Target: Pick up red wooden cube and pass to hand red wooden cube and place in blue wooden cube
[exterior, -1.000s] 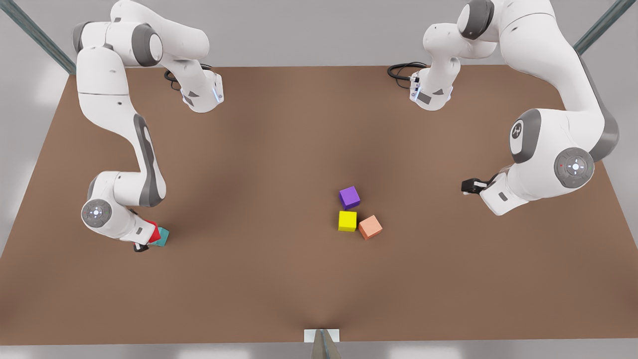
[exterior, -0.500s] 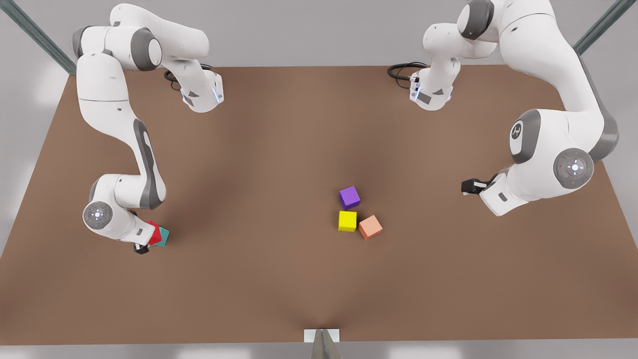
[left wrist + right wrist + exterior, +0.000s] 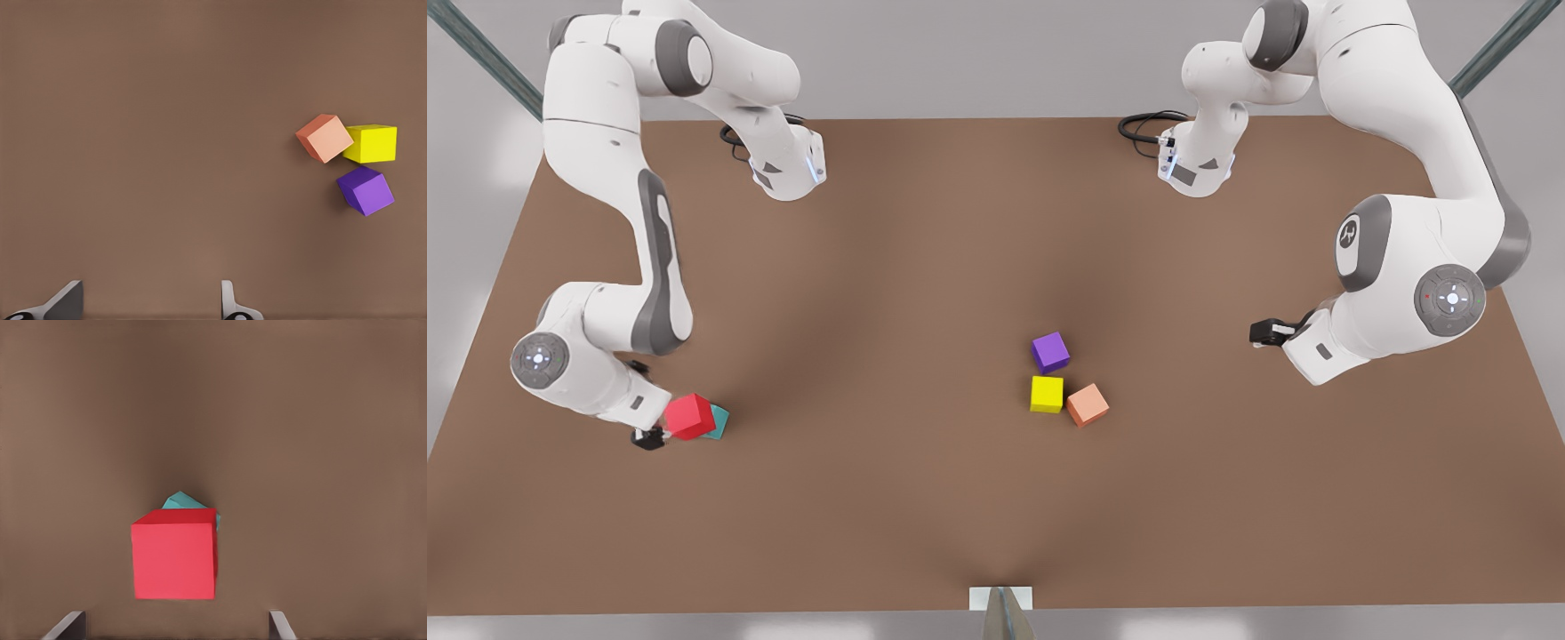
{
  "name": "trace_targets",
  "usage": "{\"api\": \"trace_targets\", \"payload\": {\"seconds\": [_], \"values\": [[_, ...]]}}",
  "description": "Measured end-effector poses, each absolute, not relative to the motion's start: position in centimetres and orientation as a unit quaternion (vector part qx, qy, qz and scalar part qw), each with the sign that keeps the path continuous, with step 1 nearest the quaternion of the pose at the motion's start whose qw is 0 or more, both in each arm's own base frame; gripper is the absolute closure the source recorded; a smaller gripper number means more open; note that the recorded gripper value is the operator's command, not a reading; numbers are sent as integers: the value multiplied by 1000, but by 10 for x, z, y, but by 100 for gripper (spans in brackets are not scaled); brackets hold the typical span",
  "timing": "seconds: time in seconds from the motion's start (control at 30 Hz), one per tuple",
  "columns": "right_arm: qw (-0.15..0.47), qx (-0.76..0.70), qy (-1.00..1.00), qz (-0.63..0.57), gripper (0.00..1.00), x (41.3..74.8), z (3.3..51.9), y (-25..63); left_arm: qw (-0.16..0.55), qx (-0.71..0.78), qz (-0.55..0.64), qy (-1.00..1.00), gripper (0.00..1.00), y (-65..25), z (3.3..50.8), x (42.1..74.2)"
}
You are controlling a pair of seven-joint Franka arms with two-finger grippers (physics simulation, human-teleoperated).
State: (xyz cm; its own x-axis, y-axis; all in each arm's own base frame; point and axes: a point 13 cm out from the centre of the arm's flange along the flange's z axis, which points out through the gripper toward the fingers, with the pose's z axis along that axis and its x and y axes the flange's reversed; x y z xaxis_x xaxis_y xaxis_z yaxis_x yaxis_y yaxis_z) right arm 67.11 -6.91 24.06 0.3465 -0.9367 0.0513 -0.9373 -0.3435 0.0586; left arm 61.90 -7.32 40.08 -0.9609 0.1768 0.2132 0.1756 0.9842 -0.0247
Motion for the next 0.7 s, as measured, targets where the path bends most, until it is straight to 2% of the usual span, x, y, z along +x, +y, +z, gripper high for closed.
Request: {"api": "trace_targets", "payload": {"seconds": [0.07,0.17,0.2,0.3,0.37,0.4,0.5,0.7], "values": [[28,787,-616,-27,0,668,269,-60,108,-89,3,-990,0,-73,401,619],[61,710,-700,-57,0,657,280,-51,107,-88,3,-990,0,-73,401,620],[68,681,-727,-54,0,653,297,-51,106,-88,3,-990,0,-73,401,620],[49,604,-795,-18,0,646,411,-46,106,-88,3,-991,0,-73,401,620],[39,557,-830,-5,0,625,473,-41,105,-88,3,-991,0,-73,401,620],[45,534,-844,-8,0,613,483,-40,105,-88,3,-991,0,-73,401,620],[76,468,-880,-24,0,589,476,-40,105,-87,3,-991,0,-73,401,620],[106,358,-927,-23,0,578,467,-38,105,-87,3,-991,0,-73,401,621]]}}
